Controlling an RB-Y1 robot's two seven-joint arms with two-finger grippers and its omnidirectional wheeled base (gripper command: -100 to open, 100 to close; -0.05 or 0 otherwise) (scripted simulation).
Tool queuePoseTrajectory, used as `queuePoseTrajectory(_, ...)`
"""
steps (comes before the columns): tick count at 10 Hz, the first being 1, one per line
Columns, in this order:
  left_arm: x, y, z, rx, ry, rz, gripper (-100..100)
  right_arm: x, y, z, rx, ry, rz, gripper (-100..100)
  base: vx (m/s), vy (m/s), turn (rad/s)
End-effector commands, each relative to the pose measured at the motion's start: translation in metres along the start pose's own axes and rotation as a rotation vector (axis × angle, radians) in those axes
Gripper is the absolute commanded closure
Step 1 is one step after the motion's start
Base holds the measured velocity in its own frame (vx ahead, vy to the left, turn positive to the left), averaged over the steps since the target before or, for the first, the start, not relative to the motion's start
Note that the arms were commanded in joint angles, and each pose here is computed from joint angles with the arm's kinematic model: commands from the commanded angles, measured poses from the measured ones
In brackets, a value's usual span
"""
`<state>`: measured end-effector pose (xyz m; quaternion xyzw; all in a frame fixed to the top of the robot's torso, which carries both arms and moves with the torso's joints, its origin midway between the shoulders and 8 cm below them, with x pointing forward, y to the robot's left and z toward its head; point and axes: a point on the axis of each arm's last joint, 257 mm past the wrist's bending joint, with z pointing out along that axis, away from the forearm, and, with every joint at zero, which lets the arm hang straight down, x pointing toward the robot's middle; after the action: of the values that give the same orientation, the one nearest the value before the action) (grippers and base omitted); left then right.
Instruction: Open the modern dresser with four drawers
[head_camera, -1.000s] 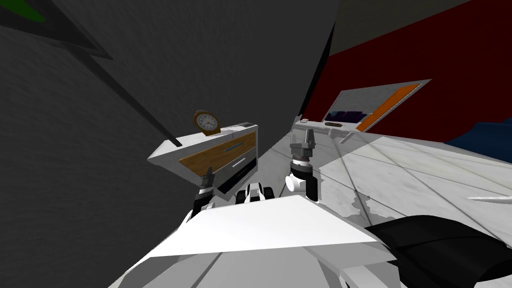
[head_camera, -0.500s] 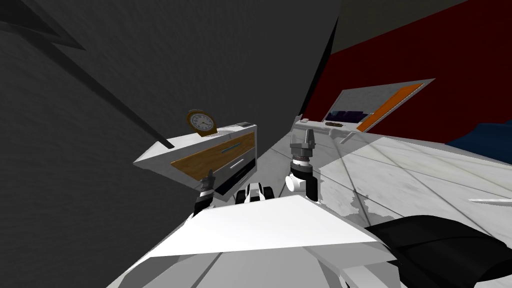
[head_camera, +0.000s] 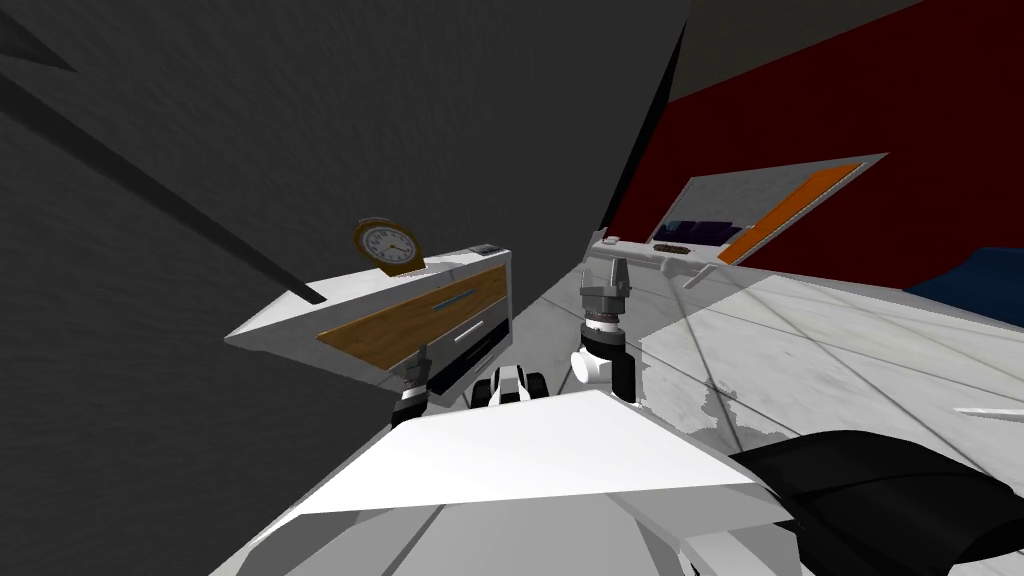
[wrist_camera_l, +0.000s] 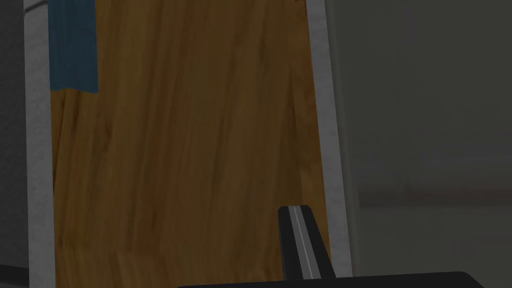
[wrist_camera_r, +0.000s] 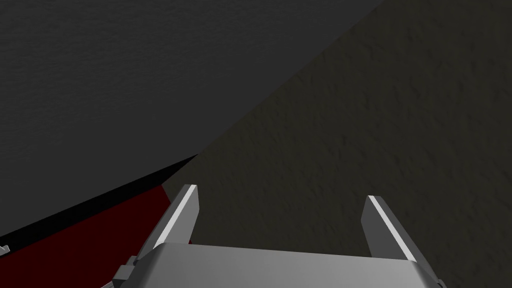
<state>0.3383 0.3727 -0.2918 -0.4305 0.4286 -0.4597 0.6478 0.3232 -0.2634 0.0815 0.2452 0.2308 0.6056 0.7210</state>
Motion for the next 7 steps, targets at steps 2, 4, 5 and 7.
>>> queuePoseTrajectory(2, 0.004, 0.029, -0.018, -0.068, -0.016, -0.017, -100, 0.000, 0.000, 0.000, 0.000, 0.000, 0.000, 0, 0.050, -0.050, 0.016)
queuePoseTrajectory(4, 0.005, 0.037, -0.025, -0.085, -0.024, -0.024, -100, 0.000, 0.000, 0.000, 0.000, 0.000, 0.000, 0, 0.041, -0.048, 0.009)
queuePoseTrajectory(5, 0.008, 0.044, -0.032, -0.101, -0.032, -0.034, -100, 0.000, 0.000, 0.000, 0.000, 0.000, 0.000, 0, 0.052, -0.061, 0.022)
queuePoseTrajectory(7, 0.016, 0.056, -0.044, -0.131, -0.052, -0.058, -100, 0.000, 0.000, 0.000, 0.000, 0.000, 0.000, 0, 0.070, -0.077, -0.002)
